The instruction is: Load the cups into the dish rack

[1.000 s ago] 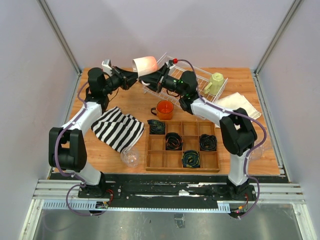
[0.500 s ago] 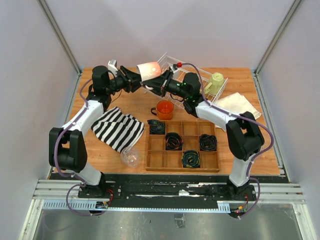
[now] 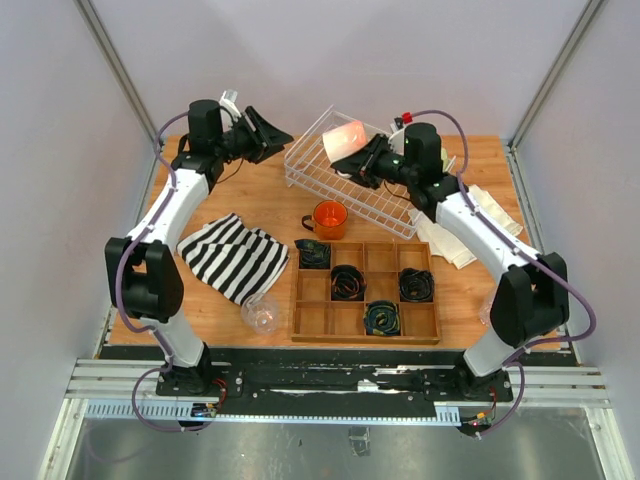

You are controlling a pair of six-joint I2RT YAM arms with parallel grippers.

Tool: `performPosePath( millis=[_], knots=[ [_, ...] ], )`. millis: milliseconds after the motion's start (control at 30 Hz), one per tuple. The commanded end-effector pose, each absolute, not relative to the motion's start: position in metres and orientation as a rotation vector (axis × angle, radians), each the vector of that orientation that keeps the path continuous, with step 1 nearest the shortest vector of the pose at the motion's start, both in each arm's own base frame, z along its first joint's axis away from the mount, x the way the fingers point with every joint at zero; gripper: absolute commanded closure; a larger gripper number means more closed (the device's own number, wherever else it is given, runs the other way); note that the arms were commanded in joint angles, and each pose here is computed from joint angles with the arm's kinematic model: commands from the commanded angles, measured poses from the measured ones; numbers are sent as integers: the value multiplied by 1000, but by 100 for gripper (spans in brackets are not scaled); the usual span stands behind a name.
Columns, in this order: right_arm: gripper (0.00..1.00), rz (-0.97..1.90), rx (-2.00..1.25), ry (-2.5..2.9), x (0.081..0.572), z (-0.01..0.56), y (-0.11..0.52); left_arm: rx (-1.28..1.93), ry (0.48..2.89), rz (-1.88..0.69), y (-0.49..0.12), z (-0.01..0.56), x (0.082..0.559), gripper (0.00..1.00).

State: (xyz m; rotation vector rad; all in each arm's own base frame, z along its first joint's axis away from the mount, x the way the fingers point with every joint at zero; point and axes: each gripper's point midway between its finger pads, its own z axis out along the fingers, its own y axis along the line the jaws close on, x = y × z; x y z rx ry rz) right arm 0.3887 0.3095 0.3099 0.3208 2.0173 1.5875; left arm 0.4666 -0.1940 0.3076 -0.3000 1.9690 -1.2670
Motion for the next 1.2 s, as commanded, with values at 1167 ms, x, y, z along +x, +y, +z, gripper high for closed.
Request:
performPosePath(
  millis=[1167],
  knots=[
    [99,-96,901,2029,467,235,135,-197,2167,-1022,-179,235,480,46]
  ],
)
